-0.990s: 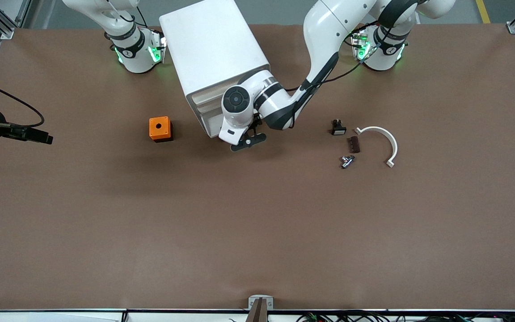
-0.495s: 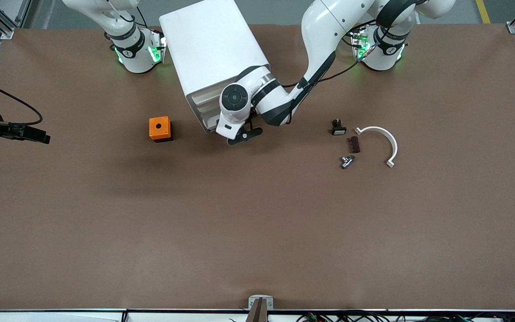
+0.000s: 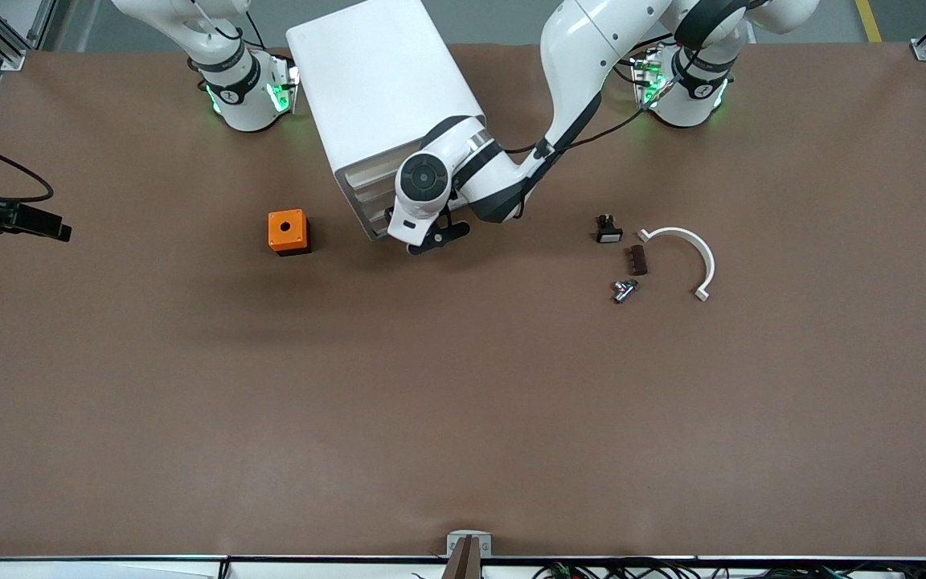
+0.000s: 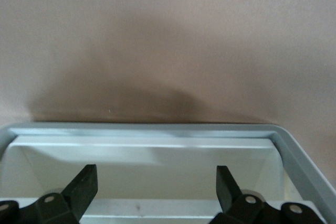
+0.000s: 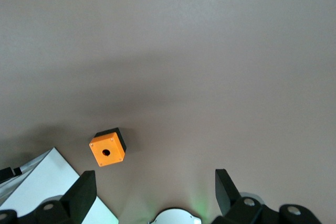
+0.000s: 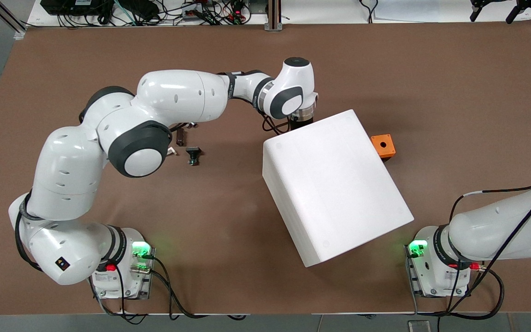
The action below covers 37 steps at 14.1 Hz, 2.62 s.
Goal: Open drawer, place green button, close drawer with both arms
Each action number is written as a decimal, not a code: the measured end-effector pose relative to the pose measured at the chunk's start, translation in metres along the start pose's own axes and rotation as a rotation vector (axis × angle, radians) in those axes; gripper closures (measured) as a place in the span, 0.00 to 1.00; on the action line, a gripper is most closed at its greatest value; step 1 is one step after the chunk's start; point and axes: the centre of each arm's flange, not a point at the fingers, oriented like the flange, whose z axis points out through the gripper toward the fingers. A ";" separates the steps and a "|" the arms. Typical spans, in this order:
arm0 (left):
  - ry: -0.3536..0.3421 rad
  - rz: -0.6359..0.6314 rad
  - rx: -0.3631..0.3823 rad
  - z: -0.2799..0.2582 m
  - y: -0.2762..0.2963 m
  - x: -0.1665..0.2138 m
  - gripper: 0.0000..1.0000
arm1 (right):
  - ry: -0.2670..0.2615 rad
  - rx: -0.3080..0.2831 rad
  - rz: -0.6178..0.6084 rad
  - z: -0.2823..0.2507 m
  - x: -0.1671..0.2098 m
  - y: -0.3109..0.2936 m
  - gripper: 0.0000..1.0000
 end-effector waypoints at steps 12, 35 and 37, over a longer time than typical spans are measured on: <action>-0.005 -0.040 -0.040 -0.019 0.000 0.024 0.00 | 0.044 0.014 0.003 -0.043 -0.045 0.008 0.00; 0.187 0.310 -0.032 -0.427 -0.261 0.181 0.00 | 0.166 0.040 -0.018 -0.038 -0.096 0.008 0.00; 0.202 0.365 0.022 -0.441 -0.287 0.180 0.00 | 0.172 0.040 -0.022 -0.038 -0.096 0.008 0.00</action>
